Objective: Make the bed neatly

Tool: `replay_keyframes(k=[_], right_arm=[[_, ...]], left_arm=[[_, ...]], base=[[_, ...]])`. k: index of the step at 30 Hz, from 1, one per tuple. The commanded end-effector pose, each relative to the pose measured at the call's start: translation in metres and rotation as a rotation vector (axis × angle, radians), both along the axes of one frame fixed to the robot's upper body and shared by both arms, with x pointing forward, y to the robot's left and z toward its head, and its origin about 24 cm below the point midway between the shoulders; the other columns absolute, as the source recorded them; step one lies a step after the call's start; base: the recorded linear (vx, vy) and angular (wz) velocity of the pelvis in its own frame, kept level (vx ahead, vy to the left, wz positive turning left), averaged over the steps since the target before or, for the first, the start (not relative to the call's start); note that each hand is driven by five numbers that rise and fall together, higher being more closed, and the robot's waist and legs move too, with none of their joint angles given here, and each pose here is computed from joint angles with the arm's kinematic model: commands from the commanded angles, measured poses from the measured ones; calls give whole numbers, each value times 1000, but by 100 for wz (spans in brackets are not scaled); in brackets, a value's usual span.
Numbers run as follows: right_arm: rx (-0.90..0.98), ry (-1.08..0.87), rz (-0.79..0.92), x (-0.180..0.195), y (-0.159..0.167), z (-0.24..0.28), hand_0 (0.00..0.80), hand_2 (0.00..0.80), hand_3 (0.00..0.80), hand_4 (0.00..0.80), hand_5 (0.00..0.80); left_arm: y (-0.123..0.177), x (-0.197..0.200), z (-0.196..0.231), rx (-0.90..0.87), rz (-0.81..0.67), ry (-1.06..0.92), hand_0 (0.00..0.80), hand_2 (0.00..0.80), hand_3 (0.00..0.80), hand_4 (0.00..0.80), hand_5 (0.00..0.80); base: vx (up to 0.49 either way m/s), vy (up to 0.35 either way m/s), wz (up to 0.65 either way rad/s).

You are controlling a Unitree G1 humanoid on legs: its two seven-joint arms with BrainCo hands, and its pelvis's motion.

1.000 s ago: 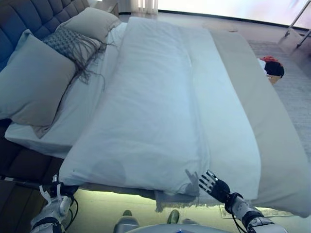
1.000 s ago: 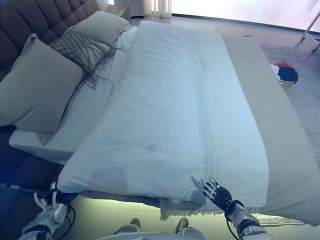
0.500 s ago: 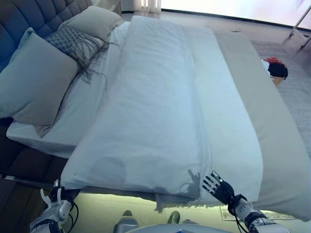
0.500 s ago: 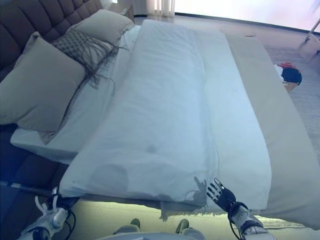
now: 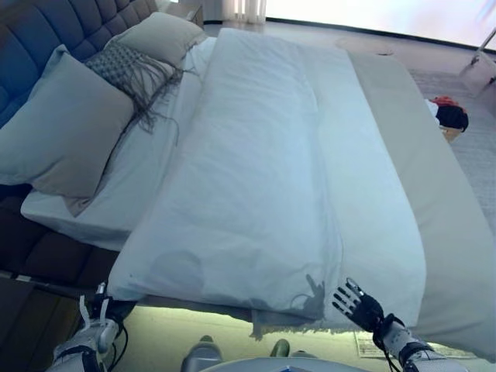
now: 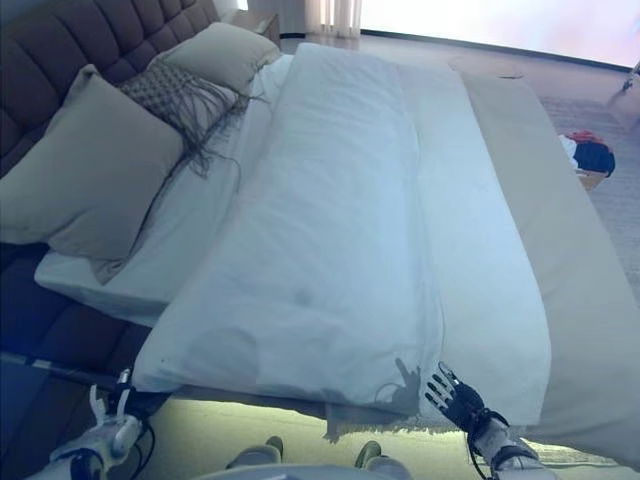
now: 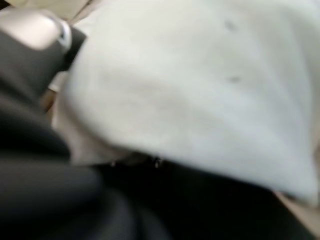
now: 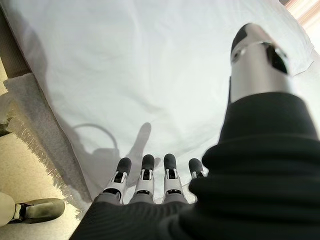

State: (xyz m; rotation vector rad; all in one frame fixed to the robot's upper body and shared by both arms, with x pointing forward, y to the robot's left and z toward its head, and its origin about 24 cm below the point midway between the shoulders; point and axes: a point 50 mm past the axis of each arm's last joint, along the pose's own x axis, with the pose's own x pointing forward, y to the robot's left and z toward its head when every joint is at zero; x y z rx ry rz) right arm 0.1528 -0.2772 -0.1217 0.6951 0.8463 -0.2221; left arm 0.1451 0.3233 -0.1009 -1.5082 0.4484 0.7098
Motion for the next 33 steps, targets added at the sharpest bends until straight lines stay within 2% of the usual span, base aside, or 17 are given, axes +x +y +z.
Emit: replay_keyframes(k=[1,2,3,8,16,21,26,30,33], right_arm=[[-3,-60,-25,2,-10,6,0,0,0,0,0],[9,-62,-26,2,-6,5,0,0,0,0,0],[17,-63,-28,1,-4,4,0,0,0,0,0],[42,-65,-46,-9,-2,0,0,0,0,0,0],[68,-84,-82,-14,-2,-2,0,0,0,0,0],[74,-77,-101,-20,-5,-2,0,0,0,0,0],[78,-62,-74,-25,-7,-3,0,0,0,0,0],[63,-62,-6,-21,-2,-3,0,0,0,0,0],[24,-54,95,-19,2,-3,0,0,0,0,0]], left_arm=[[65,-77,15,256,183,111,756,756,756,756,756],[54,-80,6,239,170,126,361,361,361,361,361],[46,-82,0,216,176,136,0,0,0,0,0],[12,-103,-25,145,194,204,0,0,0,0,0],[-19,-121,-42,78,226,269,0,0,0,0,0],[-18,-125,-42,84,246,287,0,0,0,0,0],[0,-122,-34,137,238,276,0,0,0,0,0],[11,-101,-27,215,177,248,0,0,0,0,0],[17,-65,-16,285,107,180,0,0,0,0,0]], base=[[0,0,0],[0,0,0],[24,-31,3],[26,-37,8],[-16,-53,15],[-43,-29,6],[8,-8,-4],[-3,-27,-16],[-13,-37,-24]])
